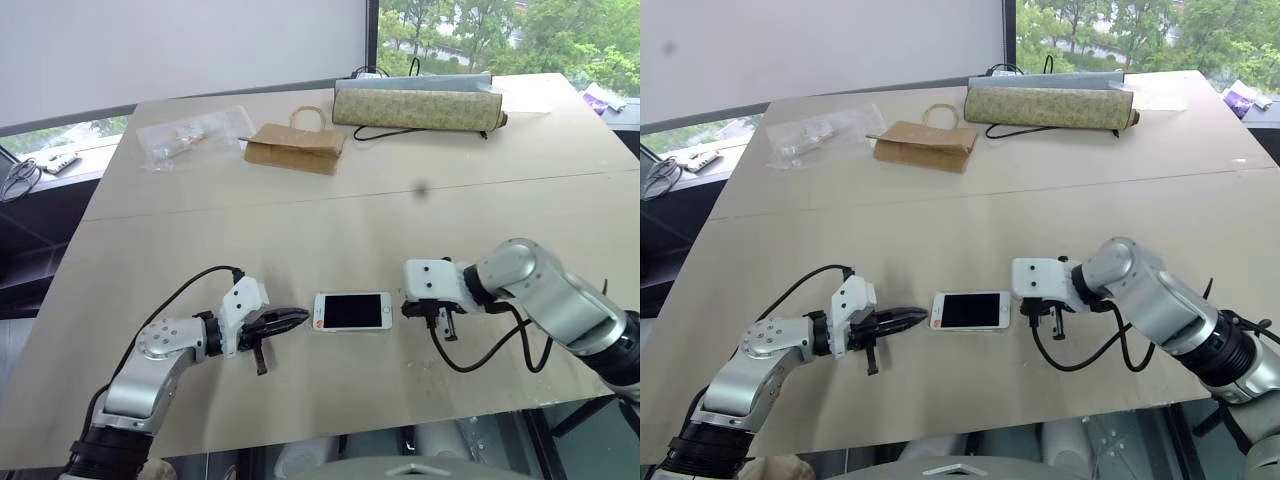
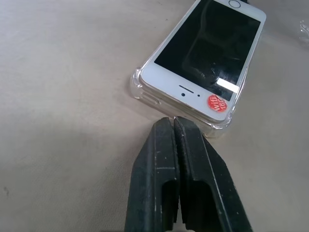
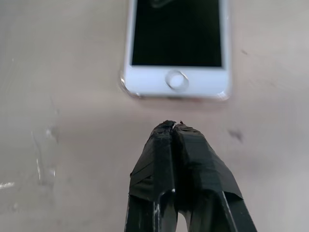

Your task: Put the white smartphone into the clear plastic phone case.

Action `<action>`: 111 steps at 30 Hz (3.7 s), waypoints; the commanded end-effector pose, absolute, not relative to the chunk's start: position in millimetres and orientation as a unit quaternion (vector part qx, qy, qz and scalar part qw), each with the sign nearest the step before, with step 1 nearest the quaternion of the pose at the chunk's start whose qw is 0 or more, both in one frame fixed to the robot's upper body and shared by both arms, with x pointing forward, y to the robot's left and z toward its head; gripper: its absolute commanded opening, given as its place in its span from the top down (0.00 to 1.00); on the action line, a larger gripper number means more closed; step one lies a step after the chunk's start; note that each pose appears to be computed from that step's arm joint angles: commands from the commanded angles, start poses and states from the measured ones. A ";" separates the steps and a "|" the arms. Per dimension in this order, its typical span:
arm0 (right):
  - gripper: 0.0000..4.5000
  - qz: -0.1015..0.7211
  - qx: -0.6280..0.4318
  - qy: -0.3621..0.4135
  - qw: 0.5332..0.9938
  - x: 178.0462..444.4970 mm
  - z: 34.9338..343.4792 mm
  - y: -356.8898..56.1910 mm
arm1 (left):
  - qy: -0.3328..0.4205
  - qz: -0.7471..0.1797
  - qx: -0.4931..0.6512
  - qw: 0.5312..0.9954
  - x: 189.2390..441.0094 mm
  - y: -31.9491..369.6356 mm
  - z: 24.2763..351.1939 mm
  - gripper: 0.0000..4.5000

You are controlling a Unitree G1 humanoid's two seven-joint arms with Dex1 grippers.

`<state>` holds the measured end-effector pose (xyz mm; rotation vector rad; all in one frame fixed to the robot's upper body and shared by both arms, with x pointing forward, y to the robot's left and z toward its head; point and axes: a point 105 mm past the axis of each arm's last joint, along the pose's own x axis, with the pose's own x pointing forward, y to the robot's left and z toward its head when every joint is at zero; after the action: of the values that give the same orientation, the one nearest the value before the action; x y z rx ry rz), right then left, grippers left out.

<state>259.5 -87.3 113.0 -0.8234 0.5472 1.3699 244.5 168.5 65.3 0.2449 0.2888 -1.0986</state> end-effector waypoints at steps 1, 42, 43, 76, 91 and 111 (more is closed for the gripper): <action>1.00 0.606 -0.346 0.218 0.682 256.5 129.5 -85.2 | 0.123 -0.525 0.126 0.833 243.7 165.8 75.9 0.98; 1.00 0.610 -0.353 0.208 0.678 258.2 114.8 -67.2 | 0.125 -0.526 0.131 0.831 244.2 171.3 70.9 0.98; 1.00 0.612 -0.351 0.206 0.678 257.9 115.4 -65.3 | 0.125 -0.526 0.131 0.831 244.1 171.5 70.5 0.98; 1.00 0.676 -0.341 0.193 0.624 252.5 105.2 -16.7 | 0.123 -0.529 0.117 0.831 238.0 168.1 60.5 0.98; 1.00 0.679 -0.313 0.186 0.637 254.4 106.2 -16.7 | 0.123 -0.527 0.115 0.833 234.7 168.2 62.9 0.98; 1.00 0.617 -0.217 0.099 0.750 250.6 143.9 -52.7 | 0.071 -0.574 0.051 0.814 233.9 157.8 133.7 0.98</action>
<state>253.8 -51.6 131.9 -0.4680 0.2710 1.3521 233.9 166.1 131.5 0.0883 0.1484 -1.1999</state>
